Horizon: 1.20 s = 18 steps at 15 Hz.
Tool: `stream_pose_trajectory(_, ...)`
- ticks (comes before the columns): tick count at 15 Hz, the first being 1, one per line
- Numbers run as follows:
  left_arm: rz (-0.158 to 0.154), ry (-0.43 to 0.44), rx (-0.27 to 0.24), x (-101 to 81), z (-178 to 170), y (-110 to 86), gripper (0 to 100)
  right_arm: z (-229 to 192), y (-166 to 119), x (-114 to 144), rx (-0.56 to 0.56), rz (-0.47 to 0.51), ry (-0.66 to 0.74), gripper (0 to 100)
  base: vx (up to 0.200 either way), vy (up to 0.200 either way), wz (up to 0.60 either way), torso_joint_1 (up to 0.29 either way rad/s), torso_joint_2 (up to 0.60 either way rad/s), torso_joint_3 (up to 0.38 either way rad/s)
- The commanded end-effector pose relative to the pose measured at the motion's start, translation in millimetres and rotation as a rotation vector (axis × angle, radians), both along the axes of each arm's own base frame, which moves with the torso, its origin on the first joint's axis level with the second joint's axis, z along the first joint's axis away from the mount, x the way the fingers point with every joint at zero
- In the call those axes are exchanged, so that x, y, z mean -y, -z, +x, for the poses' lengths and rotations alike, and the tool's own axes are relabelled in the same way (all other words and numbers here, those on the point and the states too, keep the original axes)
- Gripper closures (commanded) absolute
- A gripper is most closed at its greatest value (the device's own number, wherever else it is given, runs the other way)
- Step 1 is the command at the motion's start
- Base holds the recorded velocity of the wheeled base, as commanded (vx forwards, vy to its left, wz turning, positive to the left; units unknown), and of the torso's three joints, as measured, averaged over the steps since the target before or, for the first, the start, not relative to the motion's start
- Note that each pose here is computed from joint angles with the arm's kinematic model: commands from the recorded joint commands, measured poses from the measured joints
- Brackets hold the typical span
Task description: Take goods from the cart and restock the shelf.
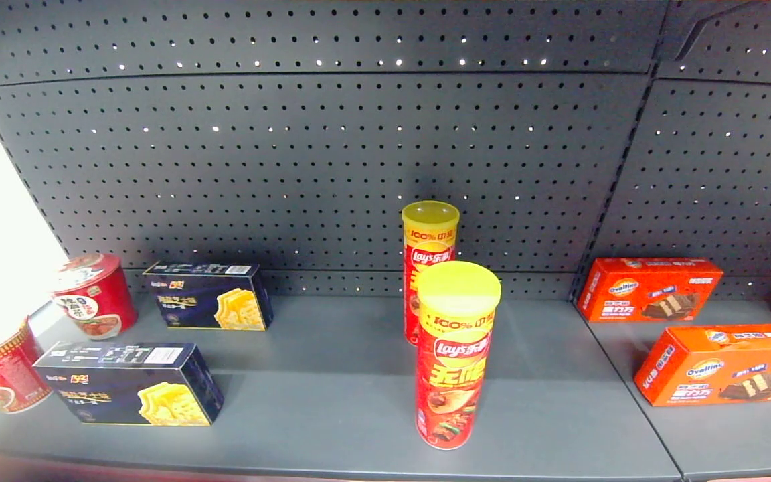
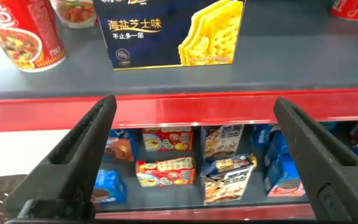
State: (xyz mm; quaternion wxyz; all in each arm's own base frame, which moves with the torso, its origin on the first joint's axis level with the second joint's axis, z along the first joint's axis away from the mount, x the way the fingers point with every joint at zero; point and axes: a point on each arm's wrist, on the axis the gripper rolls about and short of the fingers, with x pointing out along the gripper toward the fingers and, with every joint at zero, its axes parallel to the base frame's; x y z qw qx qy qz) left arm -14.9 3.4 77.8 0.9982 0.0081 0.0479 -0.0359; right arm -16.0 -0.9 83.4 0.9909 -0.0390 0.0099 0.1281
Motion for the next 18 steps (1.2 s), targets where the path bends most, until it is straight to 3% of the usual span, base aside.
stream_pose_trajectory(1, 0.004, -0.002, -0.007, 0.1, 1, 0.2, 0, 1, -1, 0, -0.036, -0.011, 0.035, 0, 0.000, 0.000, 0.00, 0.000, 0.00, 0.000)
stream_pose_trajectory(2, -0.018, -0.003, -0.009, 0.1, 1, 0.2, 0, -1, -14, 0, -0.003, -0.011, 0.116, 0, 0.000, 0.000, 0.00, 0.000, 0.00, 0.000)
stream_pose_trajectory(3, -0.018, -0.003, -0.009, 0.1, 1, 0.2, 0, -1, -14, 0, -0.003, -0.011, 0.116, 0, 0.000, 0.000, 0.00, 0.000, 0.00, 0.000)
stream_pose_trajectory(4, -0.017, 0.023, -0.009, 0.6, 0, 0.2, 0, 4, -64, -2, -0.022, -0.005, 0.021, 0, 0.000, 0.000, 0.00, 0.000, 0.00, 0.000)
stream_pose_trajectory(8, -0.018, 0.050, -0.010, 1.1, 0, 0.2, 0, 11, -99, -4, 0.008, -0.023, -0.067, 0, 0.000, 0.000, 0.00, 0.000, 0.00, 0.000)
stream_pose_trajectory(11, -0.019, 0.049, -0.010, 1.1, 0, 0.2, 0, 25, -110, -7, -0.054, -0.020, -0.142, 0, 0.000, 0.000, 0.00, 0.000, 0.00, 0.000)
stream_pose_trajectory(14, -0.021, 0.051, -0.010, 1.2, 0, -0.1, 0, 73, -134, -25, -0.206, 0.009, -0.267, 0, 0.000, 0.000, 0.00, 0.000, 0.00, 0.000)
stream_pose_trajectory(18, -0.022, 0.048, -0.010, 1.1, 0, -0.1, 0, 120, -118, -49, -0.366, -0.039, -0.283, 0, 0.000, 0.000, 0.00, 0.000, 0.00, 0.000)
